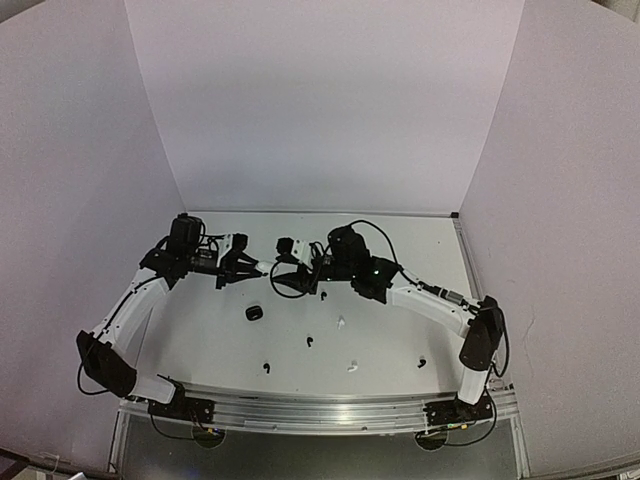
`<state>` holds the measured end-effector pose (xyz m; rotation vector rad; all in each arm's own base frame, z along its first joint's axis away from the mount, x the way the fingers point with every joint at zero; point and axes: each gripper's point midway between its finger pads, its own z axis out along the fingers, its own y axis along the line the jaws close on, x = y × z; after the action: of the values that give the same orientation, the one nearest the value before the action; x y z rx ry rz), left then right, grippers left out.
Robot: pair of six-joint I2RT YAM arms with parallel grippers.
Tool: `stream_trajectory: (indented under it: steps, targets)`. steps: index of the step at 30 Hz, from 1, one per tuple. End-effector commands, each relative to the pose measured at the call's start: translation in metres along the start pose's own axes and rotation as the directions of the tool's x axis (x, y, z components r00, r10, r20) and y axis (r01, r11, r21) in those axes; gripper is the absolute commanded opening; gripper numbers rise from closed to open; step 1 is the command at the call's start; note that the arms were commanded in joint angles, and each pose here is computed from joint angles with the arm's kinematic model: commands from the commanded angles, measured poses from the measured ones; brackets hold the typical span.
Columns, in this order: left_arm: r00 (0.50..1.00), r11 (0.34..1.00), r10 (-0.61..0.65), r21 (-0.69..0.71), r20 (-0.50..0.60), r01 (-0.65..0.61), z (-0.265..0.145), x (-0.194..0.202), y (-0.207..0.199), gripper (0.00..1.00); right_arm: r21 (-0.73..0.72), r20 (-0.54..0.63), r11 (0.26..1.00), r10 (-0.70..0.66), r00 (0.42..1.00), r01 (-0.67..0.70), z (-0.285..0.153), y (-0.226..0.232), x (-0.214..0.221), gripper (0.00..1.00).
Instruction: Insert the wireless bluetooth earbuds into the charging case
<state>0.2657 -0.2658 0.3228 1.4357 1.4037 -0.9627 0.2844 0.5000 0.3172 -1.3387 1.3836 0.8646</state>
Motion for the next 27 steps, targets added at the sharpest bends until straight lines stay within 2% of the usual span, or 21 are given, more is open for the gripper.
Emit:
stream_trajectory:
  steps: [1, 3, 6, 11, 18, 20, 22, 24, 27]
  targets:
    - [0.997, 0.997, 0.068, 0.037, 0.036, -0.069, -0.002, -0.02, -0.01, 0.0, -0.098, 0.009, 0.993, 0.067, 0.998, -0.066, -0.002, 0.019, -0.014, 0.5]
    - [0.997, 0.997, 0.067, 0.038, 0.033, -0.069, -0.001, -0.021, -0.01, 0.0, -0.106, 0.014, 0.992, 0.072, 0.997, -0.07, 0.001, 0.019, -0.016, 0.49]
    - [0.997, 0.997, 0.064, 0.039, 0.03, -0.065, -0.001, -0.02, -0.012, 0.0, -0.117, 0.019, 0.99, 0.084, 0.996, -0.081, 0.007, 0.018, -0.018, 0.42]
    - [0.998, 0.998, 0.052, 0.044, 0.034, -0.053, 0.0, -0.021, -0.012, 0.0, -0.125, 0.016, 0.988, 0.092, 0.996, -0.089, 0.015, 0.016, -0.014, 0.24]
    - [0.998, 0.998, 0.044, 0.045, 0.046, -0.046, 0.0, -0.023, -0.013, 0.0, -0.122, 0.008, 0.99, 0.066, 0.998, -0.065, 0.017, 0.014, -0.011, 0.18]
    - [0.998, 0.998, 0.042, 0.044, 0.048, -0.044, 0.0, -0.023, -0.012, 0.0, -0.125, -0.002, 0.99, 0.062, 0.998, -0.062, 0.018, 0.015, -0.009, 0.12]
    - [0.998, 0.998, 0.032, 0.043, 0.045, -0.034, 0.0, -0.022, -0.012, 0.0, -0.128, -0.006, 0.99, 0.053, 0.999, -0.054, 0.016, 0.016, -0.009, 0.02]
    - [0.999, 0.999, 0.018, 0.042, 0.03, -0.02, 0.0, -0.018, -0.012, 0.06, -0.131, -0.001, 0.991, 0.034, 0.999, -0.034, 0.014, 0.017, -0.011, 0.0]
    - [0.999, 0.998, 0.044, 0.044, -0.022, -0.043, 0.001, -0.004, -0.015, 0.3, -0.128, 0.009, 0.992, 0.007, 1.0, -0.005, 0.009, 0.018, -0.016, 0.0]
